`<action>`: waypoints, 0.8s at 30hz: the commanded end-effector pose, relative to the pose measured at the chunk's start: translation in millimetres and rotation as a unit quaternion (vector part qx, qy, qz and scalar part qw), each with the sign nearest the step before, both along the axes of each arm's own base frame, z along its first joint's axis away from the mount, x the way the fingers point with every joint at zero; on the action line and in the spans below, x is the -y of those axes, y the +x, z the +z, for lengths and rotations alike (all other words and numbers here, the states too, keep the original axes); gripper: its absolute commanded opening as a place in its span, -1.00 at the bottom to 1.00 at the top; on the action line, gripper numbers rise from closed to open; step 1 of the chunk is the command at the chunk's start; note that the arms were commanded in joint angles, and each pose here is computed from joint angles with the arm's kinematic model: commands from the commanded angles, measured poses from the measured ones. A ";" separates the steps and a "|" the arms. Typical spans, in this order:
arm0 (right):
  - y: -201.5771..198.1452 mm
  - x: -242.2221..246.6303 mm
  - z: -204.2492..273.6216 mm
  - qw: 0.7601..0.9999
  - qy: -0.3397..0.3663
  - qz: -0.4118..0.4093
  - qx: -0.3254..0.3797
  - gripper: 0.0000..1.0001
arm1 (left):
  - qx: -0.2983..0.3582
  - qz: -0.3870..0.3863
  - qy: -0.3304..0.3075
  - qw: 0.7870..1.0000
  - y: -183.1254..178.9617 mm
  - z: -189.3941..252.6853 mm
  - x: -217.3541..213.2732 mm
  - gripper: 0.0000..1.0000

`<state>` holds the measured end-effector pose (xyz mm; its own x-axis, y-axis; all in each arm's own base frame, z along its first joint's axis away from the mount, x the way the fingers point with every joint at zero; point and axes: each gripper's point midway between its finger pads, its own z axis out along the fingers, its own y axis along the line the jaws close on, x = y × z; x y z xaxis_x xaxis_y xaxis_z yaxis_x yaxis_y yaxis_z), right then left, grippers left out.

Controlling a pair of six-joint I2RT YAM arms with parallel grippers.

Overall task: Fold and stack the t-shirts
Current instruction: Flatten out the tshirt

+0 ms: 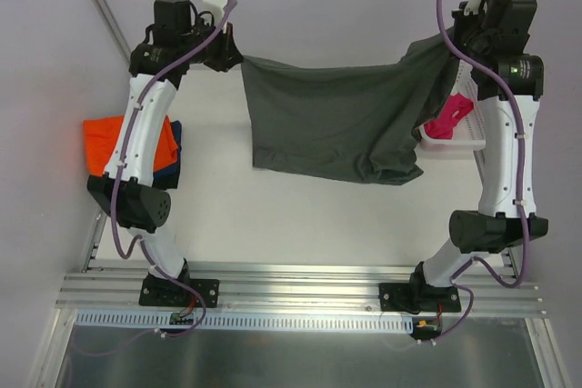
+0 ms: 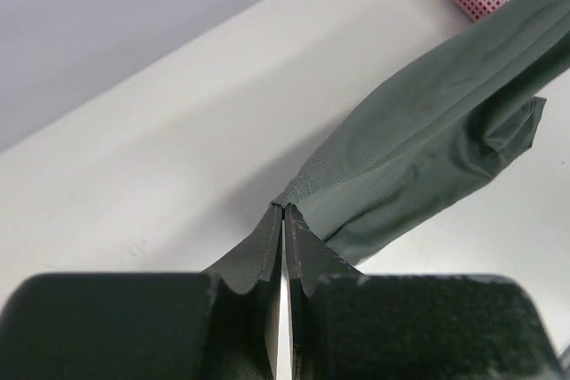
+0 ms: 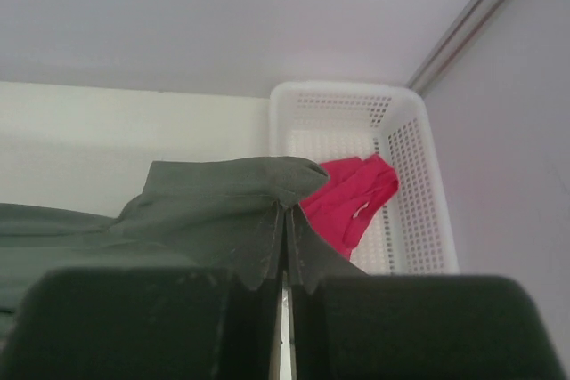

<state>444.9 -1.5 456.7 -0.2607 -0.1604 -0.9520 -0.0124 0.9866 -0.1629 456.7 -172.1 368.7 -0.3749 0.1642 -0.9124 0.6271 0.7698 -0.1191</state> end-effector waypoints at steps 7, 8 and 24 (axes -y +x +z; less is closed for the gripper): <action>-93.7 -19.4 76.0 0.991 0.076 0.039 0.101 -0.99 | 0.096 -0.009 0.010 0.995 -76.4 73.2 -19.0 -1.00; -103.0 -22.2 76.7 0.990 0.082 0.044 0.102 -0.99 | 0.088 -0.012 0.007 0.996 -83.0 68.7 -18.7 -1.00; -300.1 -23.6 54.6 0.986 0.067 0.076 0.131 -0.99 | 0.163 0.025 -0.024 0.986 -248.1 100.1 -62.8 -1.00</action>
